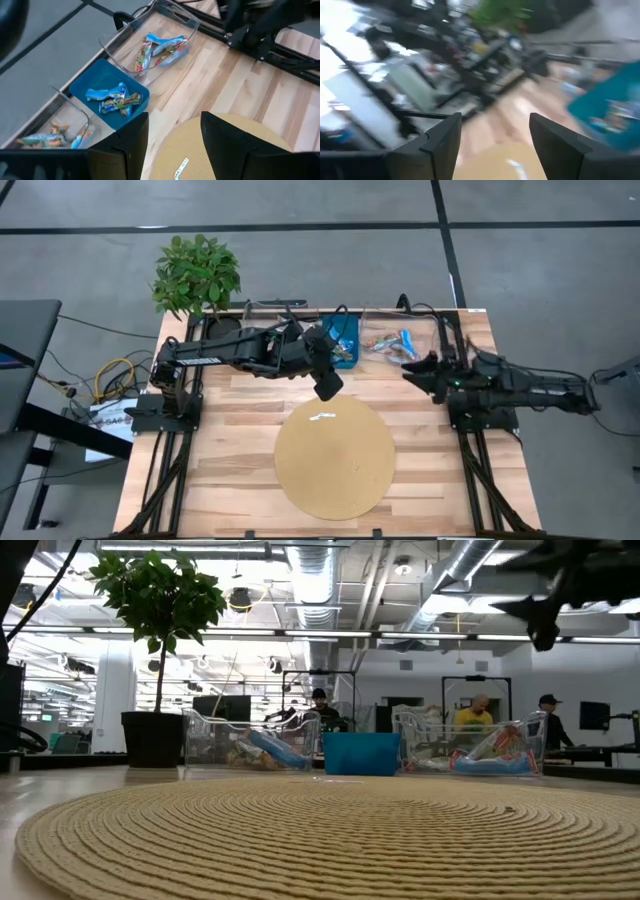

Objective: Pick and place Granola Bars by type
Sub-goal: Return to Home Position

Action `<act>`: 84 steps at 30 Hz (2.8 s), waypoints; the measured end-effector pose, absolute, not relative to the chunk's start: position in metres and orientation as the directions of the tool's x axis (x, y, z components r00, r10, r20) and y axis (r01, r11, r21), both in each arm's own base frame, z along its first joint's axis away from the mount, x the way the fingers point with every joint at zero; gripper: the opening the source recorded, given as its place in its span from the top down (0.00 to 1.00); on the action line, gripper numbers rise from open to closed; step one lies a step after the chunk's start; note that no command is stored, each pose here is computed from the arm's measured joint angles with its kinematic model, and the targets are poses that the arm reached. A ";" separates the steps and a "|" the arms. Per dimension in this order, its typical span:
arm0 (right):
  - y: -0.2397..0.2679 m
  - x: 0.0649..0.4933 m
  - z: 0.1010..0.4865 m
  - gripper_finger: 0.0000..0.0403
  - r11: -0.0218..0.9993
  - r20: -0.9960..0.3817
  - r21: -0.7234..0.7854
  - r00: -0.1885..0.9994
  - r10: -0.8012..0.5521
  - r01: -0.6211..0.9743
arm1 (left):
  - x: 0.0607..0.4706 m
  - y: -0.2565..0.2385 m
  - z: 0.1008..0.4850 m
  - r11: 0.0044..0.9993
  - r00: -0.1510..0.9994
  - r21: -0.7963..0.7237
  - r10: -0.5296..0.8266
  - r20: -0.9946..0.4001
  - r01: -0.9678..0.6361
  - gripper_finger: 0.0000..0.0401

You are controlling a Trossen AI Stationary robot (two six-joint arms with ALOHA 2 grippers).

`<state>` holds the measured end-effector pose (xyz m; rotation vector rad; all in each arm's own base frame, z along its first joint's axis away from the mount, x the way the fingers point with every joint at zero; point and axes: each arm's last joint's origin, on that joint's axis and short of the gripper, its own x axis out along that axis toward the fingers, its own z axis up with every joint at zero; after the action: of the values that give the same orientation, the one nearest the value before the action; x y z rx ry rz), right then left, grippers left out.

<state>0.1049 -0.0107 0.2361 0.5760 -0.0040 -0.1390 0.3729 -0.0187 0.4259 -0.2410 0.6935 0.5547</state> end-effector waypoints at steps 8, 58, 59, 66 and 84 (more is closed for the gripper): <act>0.008 0.095 0.224 0.47 0.876 0.160 0.480 0.987 -0.029 -0.052 | 0.370 -0.019 0.423 0.813 0.607 -0.050 0.391 -0.692 -0.580 0.57; 0.025 0.098 0.164 0.68 0.960 -0.075 0.227 0.979 0.188 -0.167 | 0.360 -0.040 0.397 0.974 0.497 0.011 0.125 -0.858 -0.227 0.57; 0.025 0.098 0.164 0.68 0.959 -0.075 0.227 0.979 0.188 -0.167 | 0.362 -0.041 0.389 0.978 0.492 0.001 0.106 -0.864 -0.209 0.57; 0.025 0.098 0.164 0.68 0.959 -0.075 0.227 0.979 0.188 -0.167 | 0.378 -0.054 0.304 0.963 0.461 -0.264 -0.257 -0.850 0.049 0.57; 0.025 0.098 0.164 0.68 0.959 -0.076 0.227 0.979 0.188 -0.167 | 0.228 -0.039 0.192 0.878 0.637 -0.459 -0.432 -0.638 0.136 0.57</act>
<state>0.0983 0.0250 0.1638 0.2220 0.0971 0.1801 0.2277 -0.0393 0.1920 -0.3903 0.8208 -0.3340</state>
